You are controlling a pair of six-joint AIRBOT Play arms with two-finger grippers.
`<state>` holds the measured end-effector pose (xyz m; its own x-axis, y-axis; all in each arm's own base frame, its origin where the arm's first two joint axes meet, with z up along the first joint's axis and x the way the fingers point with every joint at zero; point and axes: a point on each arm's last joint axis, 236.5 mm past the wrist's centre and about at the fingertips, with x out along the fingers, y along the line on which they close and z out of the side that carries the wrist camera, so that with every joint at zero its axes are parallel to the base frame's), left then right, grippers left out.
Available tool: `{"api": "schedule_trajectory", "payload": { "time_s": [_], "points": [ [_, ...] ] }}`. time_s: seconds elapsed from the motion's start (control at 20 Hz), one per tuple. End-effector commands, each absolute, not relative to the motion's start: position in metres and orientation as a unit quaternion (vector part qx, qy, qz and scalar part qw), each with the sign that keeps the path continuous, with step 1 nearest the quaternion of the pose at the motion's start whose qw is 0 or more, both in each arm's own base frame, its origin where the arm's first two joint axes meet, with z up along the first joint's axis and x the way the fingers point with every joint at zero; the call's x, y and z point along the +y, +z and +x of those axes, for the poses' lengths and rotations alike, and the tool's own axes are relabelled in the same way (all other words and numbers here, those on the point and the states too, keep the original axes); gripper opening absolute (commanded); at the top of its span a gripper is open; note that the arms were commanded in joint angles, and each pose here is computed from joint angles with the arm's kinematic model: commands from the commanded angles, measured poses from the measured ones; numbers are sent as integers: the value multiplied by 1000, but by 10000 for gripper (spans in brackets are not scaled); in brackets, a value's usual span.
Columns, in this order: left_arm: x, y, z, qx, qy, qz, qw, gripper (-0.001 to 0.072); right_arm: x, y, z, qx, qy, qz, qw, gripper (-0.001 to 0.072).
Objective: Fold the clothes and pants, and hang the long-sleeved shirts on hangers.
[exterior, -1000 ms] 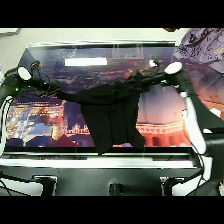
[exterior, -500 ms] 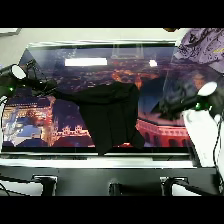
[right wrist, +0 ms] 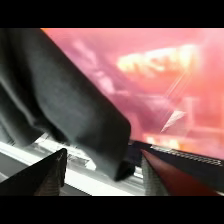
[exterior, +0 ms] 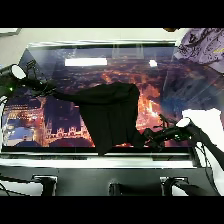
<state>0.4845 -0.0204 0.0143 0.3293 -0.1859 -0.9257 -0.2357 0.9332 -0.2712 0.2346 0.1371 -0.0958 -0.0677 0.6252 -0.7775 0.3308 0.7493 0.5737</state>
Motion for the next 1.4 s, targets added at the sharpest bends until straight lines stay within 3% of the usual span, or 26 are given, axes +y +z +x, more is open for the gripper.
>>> {"api": "schedule_trajectory", "payload": {
  "time_s": [0.0,0.05,0.1,0.25,0.4,0.55,0.7,0.9,0.95,1.0,1.1,1.15,1.35],
  "points": [
    [-20,14,484,579,16,-182,794,16,144,-108,246,698,98,340,622,388],
    [-20,14,484,579,16,-182,794,17,142,-109,252,690,87,349,628,301],
    [-20,14,484,579,16,-182,794,17,141,-106,259,682,88,351,635,38],
    [-20,14,484,580,16,-182,794,17,120,-63,331,609,84,370,696,29],
    [-20,14,484,580,16,-182,794,16,49,26,441,464,28,419,780,29],
    [-20,13,482,583,16,-181,792,16,5,99,513,333,6,431,839,30],
    [-21,6,476,599,17,-180,780,17,-26,122,557,251,-40,502,827,30],
    [-21,0,473,606,18,-180,774,17,9,55,549,361,-27,517,776,32],
    [-21,-1,473,608,18,-180,773,16,20,42,541,393,-13,502,770,40],
    [-21,-2,472,610,18,-180,772,17,29,36,533,417,-2,492,765,142],
    [-21,-4,470,613,18,-180,769,16,34,38,518,443,11,489,751,441],
    [-21,-4,469,615,18,-180,767,17,30,42,507,457,22,476,751,504],
    [-22,-5,468,618,18,-180,765,17,-15,48,433,533,28,397,747,505]
  ]
}}
